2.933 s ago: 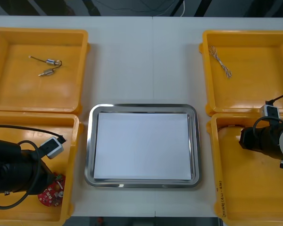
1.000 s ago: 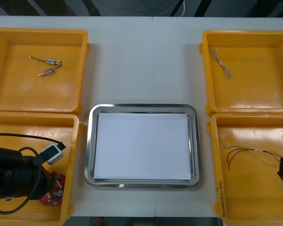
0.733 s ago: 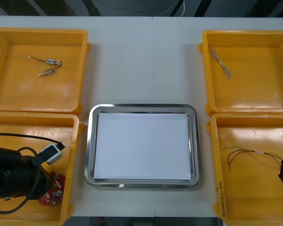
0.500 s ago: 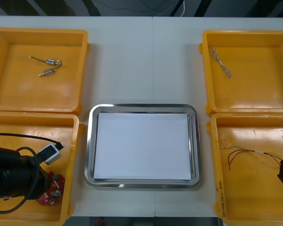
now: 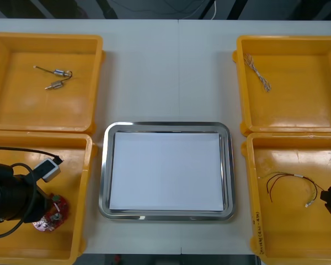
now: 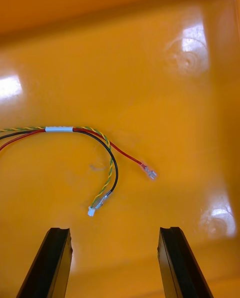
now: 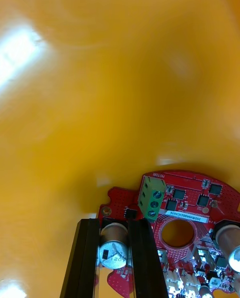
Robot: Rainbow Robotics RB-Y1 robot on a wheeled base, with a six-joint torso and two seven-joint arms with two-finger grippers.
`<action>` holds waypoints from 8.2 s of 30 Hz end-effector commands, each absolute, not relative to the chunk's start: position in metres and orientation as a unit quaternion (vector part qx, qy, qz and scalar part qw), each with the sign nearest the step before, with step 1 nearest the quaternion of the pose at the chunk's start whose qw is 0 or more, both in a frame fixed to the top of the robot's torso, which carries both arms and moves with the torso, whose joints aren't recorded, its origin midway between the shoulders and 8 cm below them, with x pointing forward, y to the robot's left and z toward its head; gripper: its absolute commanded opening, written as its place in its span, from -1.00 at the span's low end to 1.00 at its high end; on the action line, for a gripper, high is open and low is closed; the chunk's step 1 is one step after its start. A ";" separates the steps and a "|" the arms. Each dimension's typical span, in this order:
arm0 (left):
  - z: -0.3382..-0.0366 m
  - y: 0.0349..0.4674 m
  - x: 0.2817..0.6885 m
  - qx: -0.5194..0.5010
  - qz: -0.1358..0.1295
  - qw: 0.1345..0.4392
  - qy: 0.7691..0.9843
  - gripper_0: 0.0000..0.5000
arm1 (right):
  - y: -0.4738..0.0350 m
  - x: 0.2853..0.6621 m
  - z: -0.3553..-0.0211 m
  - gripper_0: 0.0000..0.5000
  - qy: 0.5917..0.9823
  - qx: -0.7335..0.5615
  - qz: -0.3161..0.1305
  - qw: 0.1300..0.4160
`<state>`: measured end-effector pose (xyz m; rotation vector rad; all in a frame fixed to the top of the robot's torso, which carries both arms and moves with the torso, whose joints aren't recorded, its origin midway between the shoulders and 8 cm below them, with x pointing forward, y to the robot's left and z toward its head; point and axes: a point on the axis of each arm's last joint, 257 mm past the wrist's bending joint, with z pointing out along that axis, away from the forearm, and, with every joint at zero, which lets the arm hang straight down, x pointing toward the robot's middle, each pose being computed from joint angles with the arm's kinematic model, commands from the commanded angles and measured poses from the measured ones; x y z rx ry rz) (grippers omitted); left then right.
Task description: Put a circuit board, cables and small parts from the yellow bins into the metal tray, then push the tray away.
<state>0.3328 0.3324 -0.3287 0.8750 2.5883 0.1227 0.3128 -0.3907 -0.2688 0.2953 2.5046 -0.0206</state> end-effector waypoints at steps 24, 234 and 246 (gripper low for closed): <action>-0.300 0.401 0.352 0.294 0.063 0.210 0.931 -1.00 | -0.359 0.381 -0.183 1.00 0.941 -0.082 -0.030 0.326; -0.145 0.189 0.375 0.362 -0.012 0.230 0.903 -1.00 | -0.226 0.345 -0.111 -1.00 0.729 -0.634 -0.076 0.249; -0.155 0.136 0.383 0.360 -0.026 0.238 0.902 -1.00 | -0.197 0.344 -0.120 -1.00 0.683 -0.687 -0.093 0.229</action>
